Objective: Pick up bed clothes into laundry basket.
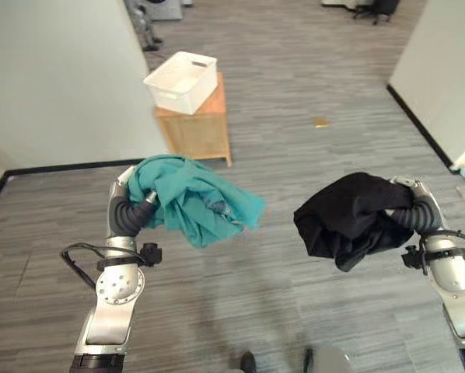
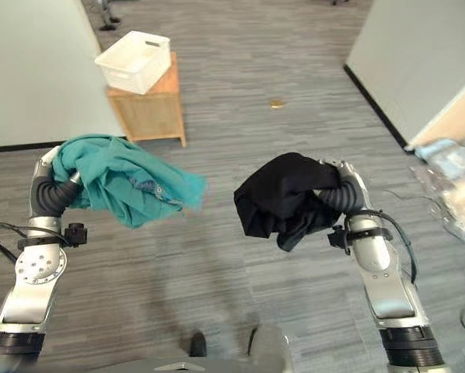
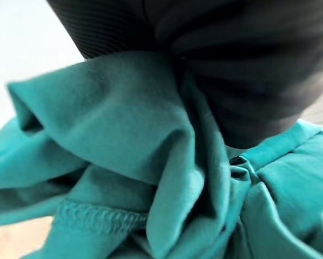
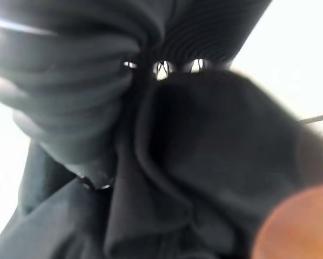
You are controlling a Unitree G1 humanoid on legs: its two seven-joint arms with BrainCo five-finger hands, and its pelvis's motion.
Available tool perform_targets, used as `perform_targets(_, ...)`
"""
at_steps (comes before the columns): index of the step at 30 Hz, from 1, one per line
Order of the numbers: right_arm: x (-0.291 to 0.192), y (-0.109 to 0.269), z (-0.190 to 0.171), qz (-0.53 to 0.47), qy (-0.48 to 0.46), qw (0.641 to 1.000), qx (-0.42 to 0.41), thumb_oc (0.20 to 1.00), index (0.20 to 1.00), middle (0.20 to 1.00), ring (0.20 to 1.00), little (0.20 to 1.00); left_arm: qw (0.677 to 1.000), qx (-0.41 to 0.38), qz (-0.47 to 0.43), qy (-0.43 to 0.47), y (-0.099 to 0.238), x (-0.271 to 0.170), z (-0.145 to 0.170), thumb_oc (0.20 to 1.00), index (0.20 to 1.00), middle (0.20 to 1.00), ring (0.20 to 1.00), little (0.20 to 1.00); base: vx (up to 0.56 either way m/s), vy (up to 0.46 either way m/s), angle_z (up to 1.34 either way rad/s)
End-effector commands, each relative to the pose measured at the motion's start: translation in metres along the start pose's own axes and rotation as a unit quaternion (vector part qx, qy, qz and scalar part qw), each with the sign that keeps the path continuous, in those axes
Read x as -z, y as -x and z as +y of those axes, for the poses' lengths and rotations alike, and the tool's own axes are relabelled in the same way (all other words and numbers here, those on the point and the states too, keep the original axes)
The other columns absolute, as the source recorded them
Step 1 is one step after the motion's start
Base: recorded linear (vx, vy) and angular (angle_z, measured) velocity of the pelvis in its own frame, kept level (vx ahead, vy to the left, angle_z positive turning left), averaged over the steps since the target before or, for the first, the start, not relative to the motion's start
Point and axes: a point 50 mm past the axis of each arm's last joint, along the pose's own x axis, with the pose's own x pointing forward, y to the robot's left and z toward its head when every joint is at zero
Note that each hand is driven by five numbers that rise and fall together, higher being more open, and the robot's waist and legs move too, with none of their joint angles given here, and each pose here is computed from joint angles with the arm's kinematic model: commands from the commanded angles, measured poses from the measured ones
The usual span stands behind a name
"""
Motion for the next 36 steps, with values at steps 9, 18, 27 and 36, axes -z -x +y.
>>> perform_targets(9, -0.024, 0.002, 0.0, -0.06, -0.016, 0.998, 0.027, 0.2, 0.2, 0.2, 0.2, 0.2, 0.999, -0.022, -0.04, 0.02, 0.007, -0.016, 0.002, 0.2, 0.2, 0.2, 0.2, 0.2, 0.55, -0.236, 0.23)
perform_targets(18, -0.032, -0.008, 0.016, -0.085, -0.014, 0.996, -0.013, 0.2, 0.2, 0.2, 0.2, 0.2, 0.999, -0.037, 0.0, 0.032, 0.024, -0.003, 0.006, 0.2, 0.2, 0.2, 0.2, 0.2, 0.35, -0.048, -0.55)
perform_targets(27, -0.027, -0.009, 0.03, -0.072, 0.006, 0.996, -0.055, 0.2, 0.2, 0.2, 0.2, 0.2, 1.0, -0.019, 0.012, 0.014, 0.033, 0.001, 0.011, 0.2, 0.2, 0.2, 0.2, 0.2, 0.5, 0.126, 0.03)
perform_targets(36, -0.045, -0.043, 0.057, -0.104, 0.028, 0.992, -0.064, 0.2, 0.2, 0.2, 0.2, 0.2, 1.0, 0.002, -0.005, -0.016, 0.015, -0.001, 0.01, 0.2, 0.2, 0.2, 0.2, 0.2, 0.44, 0.129, 0.34)
